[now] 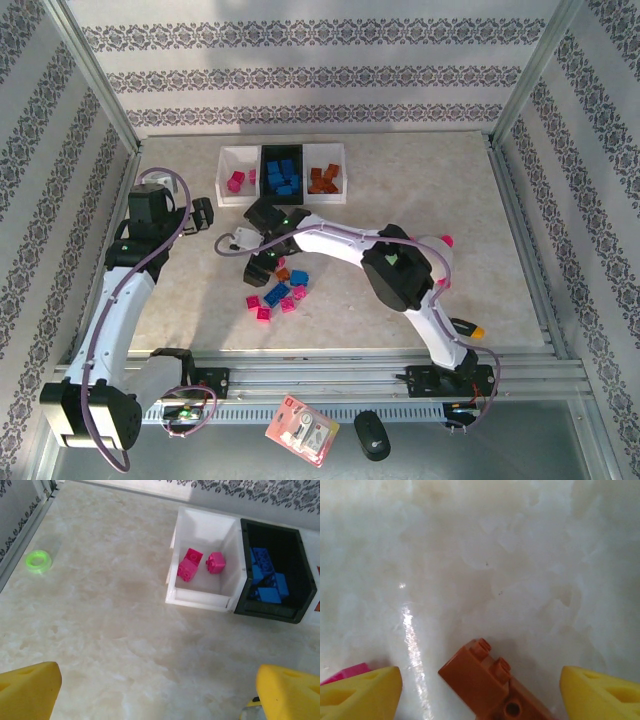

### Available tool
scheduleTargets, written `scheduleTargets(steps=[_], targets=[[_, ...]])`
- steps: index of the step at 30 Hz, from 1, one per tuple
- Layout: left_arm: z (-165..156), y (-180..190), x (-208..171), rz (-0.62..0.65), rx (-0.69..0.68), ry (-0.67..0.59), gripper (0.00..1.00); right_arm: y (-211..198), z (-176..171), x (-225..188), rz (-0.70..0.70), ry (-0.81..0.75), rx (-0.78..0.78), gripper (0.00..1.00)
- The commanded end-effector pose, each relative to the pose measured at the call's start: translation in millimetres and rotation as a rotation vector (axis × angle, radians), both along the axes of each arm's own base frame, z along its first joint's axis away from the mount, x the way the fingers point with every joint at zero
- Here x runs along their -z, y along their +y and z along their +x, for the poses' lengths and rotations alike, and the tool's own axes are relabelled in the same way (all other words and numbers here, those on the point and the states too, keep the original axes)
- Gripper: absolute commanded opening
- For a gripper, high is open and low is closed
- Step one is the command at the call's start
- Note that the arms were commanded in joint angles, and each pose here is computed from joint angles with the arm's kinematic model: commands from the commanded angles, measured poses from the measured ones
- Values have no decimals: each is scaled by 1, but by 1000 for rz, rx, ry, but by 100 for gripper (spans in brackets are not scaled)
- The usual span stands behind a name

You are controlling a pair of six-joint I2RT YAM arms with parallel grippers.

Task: Sort the legos into containers by color
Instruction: Pick up the lego from the center of the table.

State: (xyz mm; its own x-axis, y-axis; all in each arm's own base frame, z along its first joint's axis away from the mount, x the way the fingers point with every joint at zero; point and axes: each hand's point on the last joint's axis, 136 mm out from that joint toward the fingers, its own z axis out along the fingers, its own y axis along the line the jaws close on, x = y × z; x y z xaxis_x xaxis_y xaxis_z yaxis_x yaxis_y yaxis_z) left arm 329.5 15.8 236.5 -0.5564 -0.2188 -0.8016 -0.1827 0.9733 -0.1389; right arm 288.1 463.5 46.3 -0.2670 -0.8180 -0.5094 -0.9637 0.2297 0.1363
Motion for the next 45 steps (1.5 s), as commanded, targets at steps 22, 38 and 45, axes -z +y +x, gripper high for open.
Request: scheduleTargets(steps=[22, 38, 45], targets=[[-8, -3, 20, 9, 48, 59, 99, 16, 17, 9, 3, 5, 128, 17], [-8, -16, 18, 9, 119, 26, 100, -6, 62, -47, 186, -3, 348, 9], [-5, -44, 13, 21, 226, -45, 99, -52, 94, -90, 302, -51, 503, 10]])
